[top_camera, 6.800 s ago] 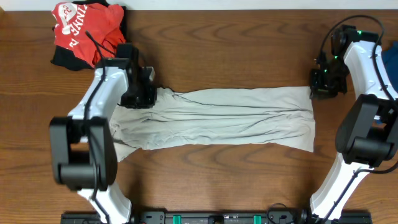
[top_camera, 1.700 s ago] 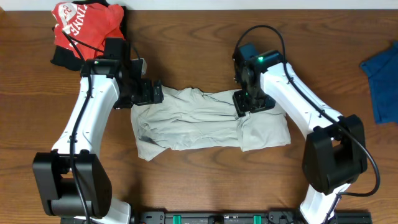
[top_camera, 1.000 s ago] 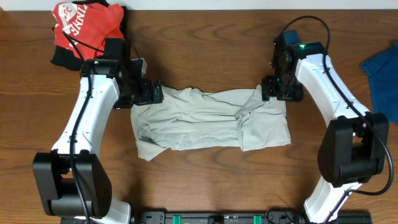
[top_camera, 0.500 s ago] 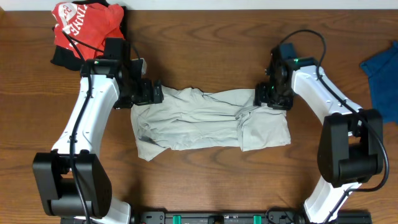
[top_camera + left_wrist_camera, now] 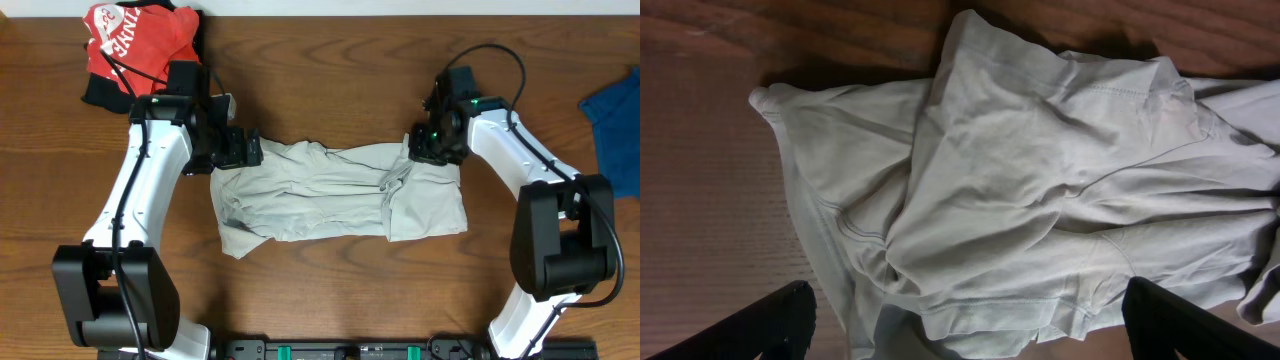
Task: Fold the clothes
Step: 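Lower the folded right end onto the shirt and release the right gripper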
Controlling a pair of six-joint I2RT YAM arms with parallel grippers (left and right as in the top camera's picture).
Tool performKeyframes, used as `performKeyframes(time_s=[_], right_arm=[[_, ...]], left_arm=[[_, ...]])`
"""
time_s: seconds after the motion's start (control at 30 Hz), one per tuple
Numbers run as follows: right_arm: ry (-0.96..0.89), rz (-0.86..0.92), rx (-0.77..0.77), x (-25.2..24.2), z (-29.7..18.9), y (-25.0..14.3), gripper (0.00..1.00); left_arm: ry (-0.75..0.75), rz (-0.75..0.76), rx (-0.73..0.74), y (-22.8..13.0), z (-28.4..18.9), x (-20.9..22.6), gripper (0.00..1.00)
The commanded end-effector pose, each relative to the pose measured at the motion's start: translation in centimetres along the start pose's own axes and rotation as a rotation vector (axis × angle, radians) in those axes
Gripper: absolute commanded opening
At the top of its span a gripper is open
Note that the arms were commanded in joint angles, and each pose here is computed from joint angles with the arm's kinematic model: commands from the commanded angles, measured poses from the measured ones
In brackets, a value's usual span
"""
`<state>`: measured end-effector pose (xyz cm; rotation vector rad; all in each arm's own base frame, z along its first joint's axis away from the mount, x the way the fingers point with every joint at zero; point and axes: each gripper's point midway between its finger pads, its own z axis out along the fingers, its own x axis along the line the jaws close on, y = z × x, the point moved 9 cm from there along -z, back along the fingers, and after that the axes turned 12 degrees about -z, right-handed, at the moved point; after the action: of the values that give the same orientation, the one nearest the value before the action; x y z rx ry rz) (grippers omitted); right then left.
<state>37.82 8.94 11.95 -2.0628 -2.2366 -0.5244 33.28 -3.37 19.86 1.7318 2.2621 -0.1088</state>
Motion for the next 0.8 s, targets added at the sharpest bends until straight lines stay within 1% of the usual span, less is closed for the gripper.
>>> performKeyframes(time_s=[0.0, 0.1, 0.2, 0.23, 0.27, 0.3, 0.33, 0.37, 0.43, 0.53, 0.63, 0.7, 0.77], right_arm=[[0.068, -0.03, -0.013, 1.6, 0.2, 0.0, 0.09], [0.097, -0.028, -0.032, 2.7, 0.4, 0.3, 0.02], [0.11, -0.038, -0.041, 4.0, 0.6, 0.3, 0.02], [0.113, -0.044, -0.039, 4.5, 0.7, 0.2, 0.06], [0.116, -0.049, -0.036, 4.9, 0.8, 0.1, 0.17], [0.116, -0.058, -0.032, 5.3, 0.9, -0.1, 0.32], [0.118, -0.066, -0.03, 5.6, 1.0, -0.2, 0.41], [0.12, -0.073, -0.028, 5.8, 1.0, -0.2, 0.47], [0.124, -0.104, -0.033, 6.3, 1.1, -0.3, 0.52], [0.146, -0.195, -0.042, 6.8, 1.1, -0.3, 0.52], [0.148, -0.22, -0.041, 6.7, 1.0, -0.3, 0.5], [0.202, -0.258, -0.054, 6.9, 0.4, 0.0, 0.48], [0.343, -0.355, -0.079, 7.6, -0.6, 0.2, 0.47]], left_arm=[[0.002, -0.01, 0.002, -0.2, -0.2, 0.1, 0.98], [0.002, -0.01, 0.001, -0.2, -0.2, 0.1, 0.98], [0.002, -0.01, 0.001, -0.2, -0.2, 0.1, 0.98], [0.002, -0.01, 0.001, -0.2, -0.2, 0.1, 0.98], [0.002, -0.01, 0.001, -0.2, -0.2, 0.1, 0.98], [0.002, -0.01, 0.001, -0.2, -0.2, 0.1, 0.98], [0.002, -0.01, 0.001, -0.2, -0.2, 0.1, 0.98], [0.002, -0.01, 0.001, -0.2, -0.2, 0.1, 0.98], [0.002, -0.01, 0.001, -0.2, -0.2, 0.1, 0.98], [0.002, -0.01, 0.001, -0.2, -0.2, 0.1, 0.98], [0.003, -0.01, 0.002, -0.2, -0.2, 0.1, 0.98], [0.003, -0.01, 0.002, -0.2, -0.2, 0.1, 0.98], [0.002, -0.01, 0.002, -0.2, -0.2, 0.1, 0.98]])
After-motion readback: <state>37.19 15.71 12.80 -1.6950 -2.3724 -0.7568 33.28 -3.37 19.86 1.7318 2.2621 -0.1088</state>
